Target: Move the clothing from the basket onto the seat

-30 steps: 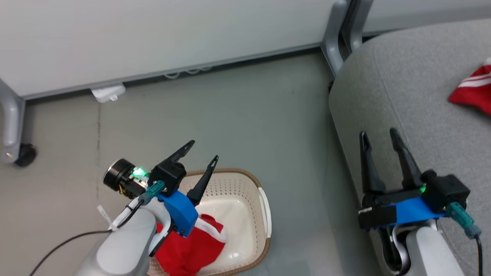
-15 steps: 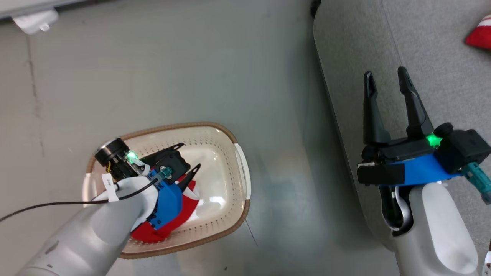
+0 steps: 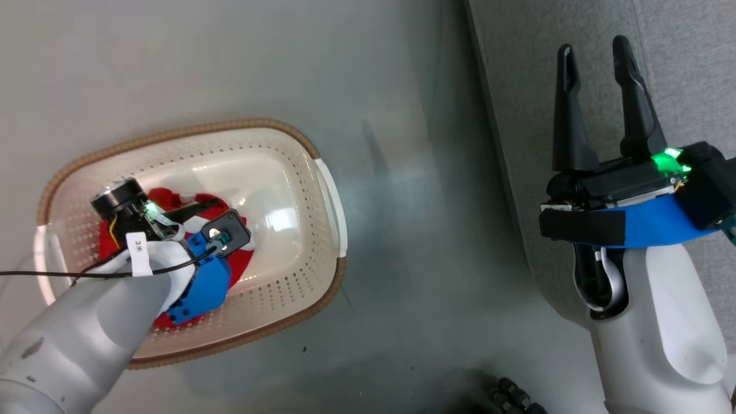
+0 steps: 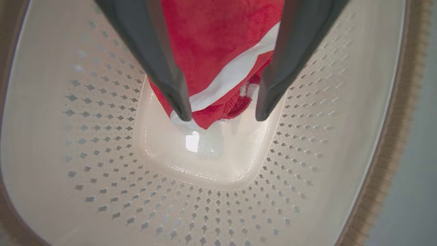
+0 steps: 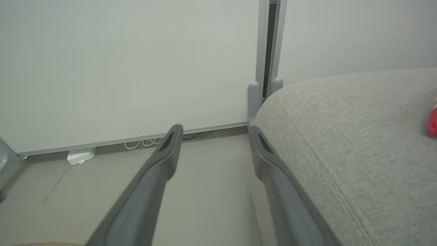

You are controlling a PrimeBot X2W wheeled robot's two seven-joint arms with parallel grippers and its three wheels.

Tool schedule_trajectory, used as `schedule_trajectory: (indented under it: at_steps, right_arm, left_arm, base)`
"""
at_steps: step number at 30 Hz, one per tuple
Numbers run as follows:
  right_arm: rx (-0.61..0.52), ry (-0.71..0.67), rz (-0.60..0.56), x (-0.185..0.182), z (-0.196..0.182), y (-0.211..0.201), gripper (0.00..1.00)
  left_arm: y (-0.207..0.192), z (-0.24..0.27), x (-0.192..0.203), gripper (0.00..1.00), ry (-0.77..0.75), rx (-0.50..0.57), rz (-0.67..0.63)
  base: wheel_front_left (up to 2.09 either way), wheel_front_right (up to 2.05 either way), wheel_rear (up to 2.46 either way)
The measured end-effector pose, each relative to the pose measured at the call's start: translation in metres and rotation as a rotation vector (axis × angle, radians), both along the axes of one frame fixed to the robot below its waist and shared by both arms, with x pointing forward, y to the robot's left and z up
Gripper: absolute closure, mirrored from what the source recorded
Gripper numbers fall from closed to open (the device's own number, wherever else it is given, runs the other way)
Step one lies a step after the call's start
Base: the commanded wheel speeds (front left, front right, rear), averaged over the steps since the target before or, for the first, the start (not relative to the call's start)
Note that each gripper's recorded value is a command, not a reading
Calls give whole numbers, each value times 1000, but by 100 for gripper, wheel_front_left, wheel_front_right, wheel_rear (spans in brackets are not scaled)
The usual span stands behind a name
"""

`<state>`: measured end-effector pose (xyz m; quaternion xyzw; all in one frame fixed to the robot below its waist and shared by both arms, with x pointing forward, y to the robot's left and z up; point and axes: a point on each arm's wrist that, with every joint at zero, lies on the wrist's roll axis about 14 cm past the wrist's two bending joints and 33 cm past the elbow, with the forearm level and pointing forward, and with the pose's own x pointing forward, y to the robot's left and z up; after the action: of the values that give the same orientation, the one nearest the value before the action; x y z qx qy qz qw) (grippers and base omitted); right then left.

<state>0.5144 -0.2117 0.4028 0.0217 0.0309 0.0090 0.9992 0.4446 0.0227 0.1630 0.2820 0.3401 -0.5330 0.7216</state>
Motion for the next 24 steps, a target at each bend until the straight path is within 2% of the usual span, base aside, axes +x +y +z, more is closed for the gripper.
schedule_trajectory:
  at_steps: [12,22,23,24]
  right_arm:
    - [-14,86,5,8,-53,-3,0]
    - [-12,135,11,9,-82,-1,0]
    - [-12,136,11,9,-83,-1,0]
    - [-12,136,11,9,-83,-1,0]
  left_arm:
    - [29,-74,-3,0,46,168,-83]
    - [53,-108,-12,0,104,286,-73]
    - [53,-109,-13,25,108,292,-72]
    - [53,-110,-13,55,110,293,-72]
  base:
    - [0,0,0]
    - [0,0,0]
    - [0,0,0]
    - [0,0,0]
